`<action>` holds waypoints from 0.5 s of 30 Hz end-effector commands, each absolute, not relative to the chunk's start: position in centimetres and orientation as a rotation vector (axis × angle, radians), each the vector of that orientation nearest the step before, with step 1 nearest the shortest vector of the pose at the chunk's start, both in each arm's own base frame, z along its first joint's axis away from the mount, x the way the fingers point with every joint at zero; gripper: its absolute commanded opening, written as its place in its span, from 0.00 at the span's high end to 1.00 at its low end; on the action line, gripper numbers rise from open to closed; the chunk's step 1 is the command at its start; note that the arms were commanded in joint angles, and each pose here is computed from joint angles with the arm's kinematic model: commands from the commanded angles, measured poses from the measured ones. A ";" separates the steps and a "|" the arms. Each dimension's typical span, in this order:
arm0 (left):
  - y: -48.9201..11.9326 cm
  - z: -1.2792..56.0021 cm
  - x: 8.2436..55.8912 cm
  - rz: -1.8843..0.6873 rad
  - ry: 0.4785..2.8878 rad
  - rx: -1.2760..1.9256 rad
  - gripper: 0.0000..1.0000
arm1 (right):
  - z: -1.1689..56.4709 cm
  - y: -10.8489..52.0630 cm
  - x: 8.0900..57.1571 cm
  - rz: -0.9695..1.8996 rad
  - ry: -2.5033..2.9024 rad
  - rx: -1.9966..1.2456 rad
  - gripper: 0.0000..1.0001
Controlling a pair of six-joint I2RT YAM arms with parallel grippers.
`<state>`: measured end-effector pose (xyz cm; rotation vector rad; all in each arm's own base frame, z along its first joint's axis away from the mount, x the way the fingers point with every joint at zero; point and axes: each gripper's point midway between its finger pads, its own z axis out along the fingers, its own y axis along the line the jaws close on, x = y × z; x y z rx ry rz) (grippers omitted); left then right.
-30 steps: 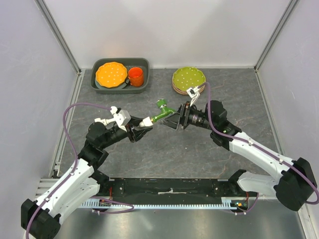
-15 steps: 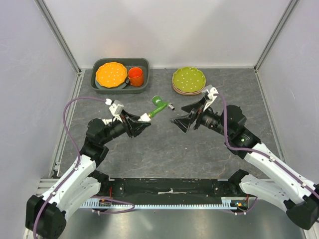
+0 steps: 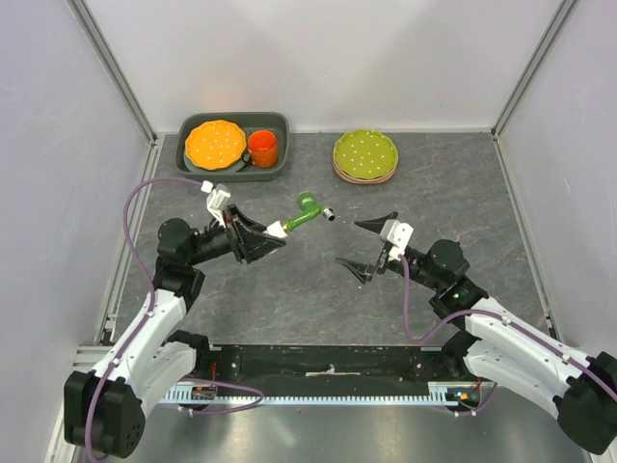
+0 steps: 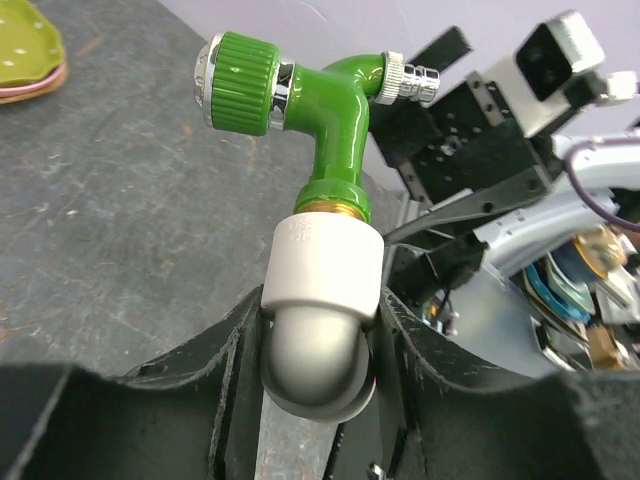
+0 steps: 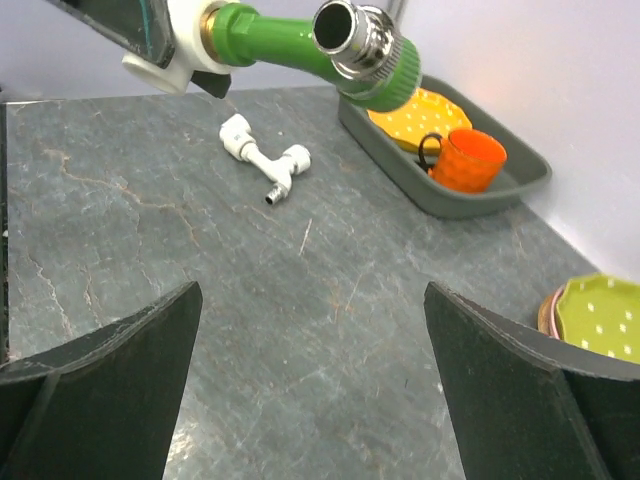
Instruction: Install the water faucets
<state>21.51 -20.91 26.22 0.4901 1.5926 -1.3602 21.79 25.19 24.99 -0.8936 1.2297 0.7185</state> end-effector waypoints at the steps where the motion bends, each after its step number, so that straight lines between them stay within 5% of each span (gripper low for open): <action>1: -21.4 30.0 18.8 -1.415 1.480 0.727 0.98 | 29.4 26.8 21.0 0.660 0.934 -1.048 0.02; 15: -21.5 29.4 16.3 -1.527 1.532 0.871 0.98 | 32.1 27.5 18.9 0.638 0.726 -1.173 0.08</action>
